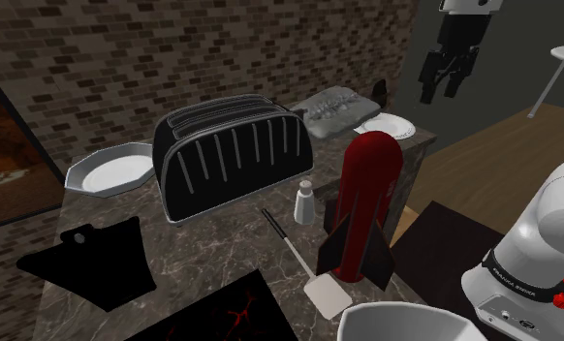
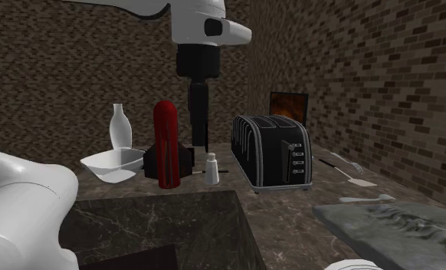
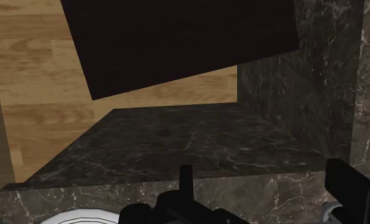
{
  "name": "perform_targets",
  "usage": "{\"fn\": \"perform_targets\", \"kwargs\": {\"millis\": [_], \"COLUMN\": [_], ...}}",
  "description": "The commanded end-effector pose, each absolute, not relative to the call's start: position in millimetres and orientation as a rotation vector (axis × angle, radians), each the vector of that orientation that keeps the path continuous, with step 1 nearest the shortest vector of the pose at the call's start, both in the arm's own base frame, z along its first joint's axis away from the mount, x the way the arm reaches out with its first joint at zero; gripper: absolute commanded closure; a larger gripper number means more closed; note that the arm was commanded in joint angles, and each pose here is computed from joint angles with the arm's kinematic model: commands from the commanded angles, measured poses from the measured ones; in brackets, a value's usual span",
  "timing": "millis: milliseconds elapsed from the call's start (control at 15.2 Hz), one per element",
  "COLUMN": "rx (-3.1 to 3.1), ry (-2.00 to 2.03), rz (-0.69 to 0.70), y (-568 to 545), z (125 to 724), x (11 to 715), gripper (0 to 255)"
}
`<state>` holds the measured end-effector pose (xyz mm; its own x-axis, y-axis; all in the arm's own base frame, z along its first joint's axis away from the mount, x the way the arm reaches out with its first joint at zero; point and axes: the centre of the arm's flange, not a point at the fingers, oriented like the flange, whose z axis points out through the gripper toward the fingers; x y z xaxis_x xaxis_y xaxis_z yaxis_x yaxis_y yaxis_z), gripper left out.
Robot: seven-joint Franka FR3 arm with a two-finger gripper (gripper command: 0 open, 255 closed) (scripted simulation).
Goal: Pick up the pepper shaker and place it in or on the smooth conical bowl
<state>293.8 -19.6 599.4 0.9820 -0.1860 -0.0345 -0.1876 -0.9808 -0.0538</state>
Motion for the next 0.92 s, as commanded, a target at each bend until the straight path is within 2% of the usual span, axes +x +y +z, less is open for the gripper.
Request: {"fn": "perform_targets", "kwargs": {"millis": [0, 858], "rx": [-3.071, -3.159], "ry": [0.290, 0.262], "rz": [0.045, -0.003], "y": [-19.6, 146.1], "z": [599.4, 545.0], "x": [293.8, 347.5], "gripper": [0, 0]}}
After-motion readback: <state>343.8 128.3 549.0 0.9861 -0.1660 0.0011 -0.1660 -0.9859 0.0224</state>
